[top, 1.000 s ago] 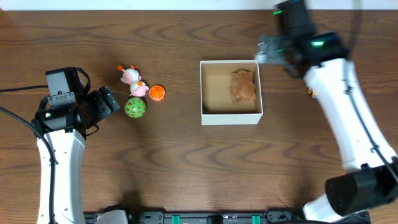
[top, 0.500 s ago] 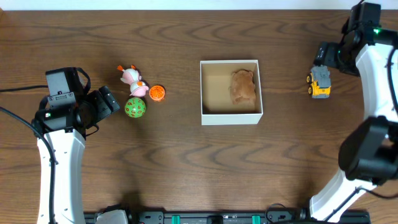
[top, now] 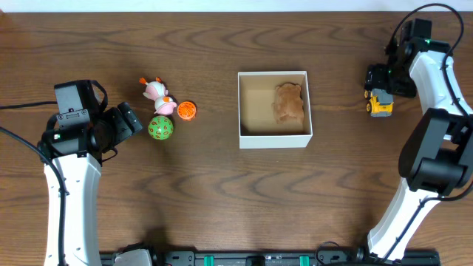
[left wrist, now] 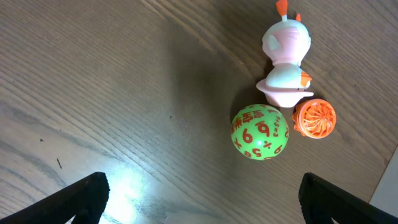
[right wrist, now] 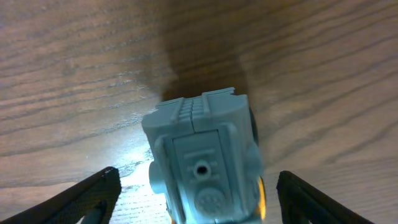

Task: Pack container
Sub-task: 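Move the right gripper to the yellow toy truck and grasp it, then carry the truck into the box and release it beside the hamster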

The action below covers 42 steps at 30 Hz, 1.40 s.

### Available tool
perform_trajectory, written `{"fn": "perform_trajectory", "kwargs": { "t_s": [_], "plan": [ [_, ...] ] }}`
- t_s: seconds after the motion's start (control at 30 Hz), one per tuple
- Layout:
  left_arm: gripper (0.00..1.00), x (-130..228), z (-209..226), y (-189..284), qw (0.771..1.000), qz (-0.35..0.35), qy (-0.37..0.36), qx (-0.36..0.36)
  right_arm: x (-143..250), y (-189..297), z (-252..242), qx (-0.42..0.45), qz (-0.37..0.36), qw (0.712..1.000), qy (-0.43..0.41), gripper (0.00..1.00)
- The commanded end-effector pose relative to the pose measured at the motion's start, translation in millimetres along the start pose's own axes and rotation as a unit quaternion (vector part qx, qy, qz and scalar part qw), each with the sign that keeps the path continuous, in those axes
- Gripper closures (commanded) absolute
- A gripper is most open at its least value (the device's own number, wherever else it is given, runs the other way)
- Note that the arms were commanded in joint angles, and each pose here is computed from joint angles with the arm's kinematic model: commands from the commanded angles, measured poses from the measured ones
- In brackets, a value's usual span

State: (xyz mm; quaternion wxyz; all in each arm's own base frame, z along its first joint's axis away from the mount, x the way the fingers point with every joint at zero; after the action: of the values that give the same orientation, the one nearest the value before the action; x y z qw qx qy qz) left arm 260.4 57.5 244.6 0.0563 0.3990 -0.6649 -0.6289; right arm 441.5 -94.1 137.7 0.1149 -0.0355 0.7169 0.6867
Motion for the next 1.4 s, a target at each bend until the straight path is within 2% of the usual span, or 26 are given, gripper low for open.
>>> {"fn": "perform_trajectory", "kwargs": {
  "t_s": [0.0, 0.23, 0.33, 0.47, 0.6, 0.7, 0.8, 0.87, 0.93, 1.07, 1.2, 1.37],
  "plan": [
    [0.02, -5, -1, 3, 1.000, -0.007, -0.001, 0.000, 2, -10, -2, -0.010, 0.011, 1.000, 0.001, 0.20],
    [0.02, -5, -1, 3, 1.000, -0.007, -0.001, 0.000, 7, -25, -1, -0.011, 0.030, 0.999, -0.001, 0.33],
    [0.02, -5, -1, 3, 1.000, -0.007, -0.001, 0.000, 9, -27, -1, -0.012, 0.038, 0.999, -0.004, 0.49],
    [0.02, -5, -1, 3, 1.000, -0.007, -0.001, 0.000, 9, -18, 0, -0.012, 0.036, 0.999, -0.014, 0.54],
    [0.02, -5, -1, 3, 1.000, -0.006, -0.001, 0.000, 3, 12, 7, -0.011, 0.004, 1.000, -0.010, 0.62],
    [0.02, -5, -1, 3, 1.000, -0.007, -0.001, 0.000, -3, 52, 21, -0.017, -0.042, 0.999, -0.002, 0.63],
    [0.02, -5, -1, 3, 1.000, -0.007, -0.001, 0.000, -4, 100, 45, -0.040, -0.097, 0.994, 0.024, 0.70],
    [0.02, -5, -1, 3, 1.000, -0.007, -0.001, 0.000, 0, 133, 66, -0.057, -0.134, 0.988, 0.049, 0.76],
    [0.02, -5, -1, 3, 1.000, -0.007, -0.001, 0.000, 7, 162, 91, -0.070, -0.168, 0.980, 0.079, 0.78],
    [0.02, -5, -1, 3, 1.000, -0.007, -0.001, 0.000, 25, 197, 147, -0.093, -0.211, 0.955, 0.188, 0.85],
    [0.02, -5, -1, 3, 1.000, -0.007, -0.001, 0.000, 46, 201, 209, -0.106, -0.217, 0.908, 0.343, 0.91],
    [0.02, -5, -1, 3, 1.000, -0.007, -0.001, 0.000, 66, 186, 263, -0.110, -0.205, 0.841, 0.489, 0.92]
  ]
}}
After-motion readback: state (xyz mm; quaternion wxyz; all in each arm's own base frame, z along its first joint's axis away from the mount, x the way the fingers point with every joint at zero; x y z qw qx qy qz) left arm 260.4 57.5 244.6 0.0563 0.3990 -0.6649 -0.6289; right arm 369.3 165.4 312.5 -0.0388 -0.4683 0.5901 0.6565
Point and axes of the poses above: each gripper's point midway between its finger pads, its own y axis back along the fingers, its own z axis along the line the jaws close on, x = y × z, the point moved 9 cm from there along y, back along the fingers, and after that the axes turned 6 degrees about y, right-handed, at the moved point
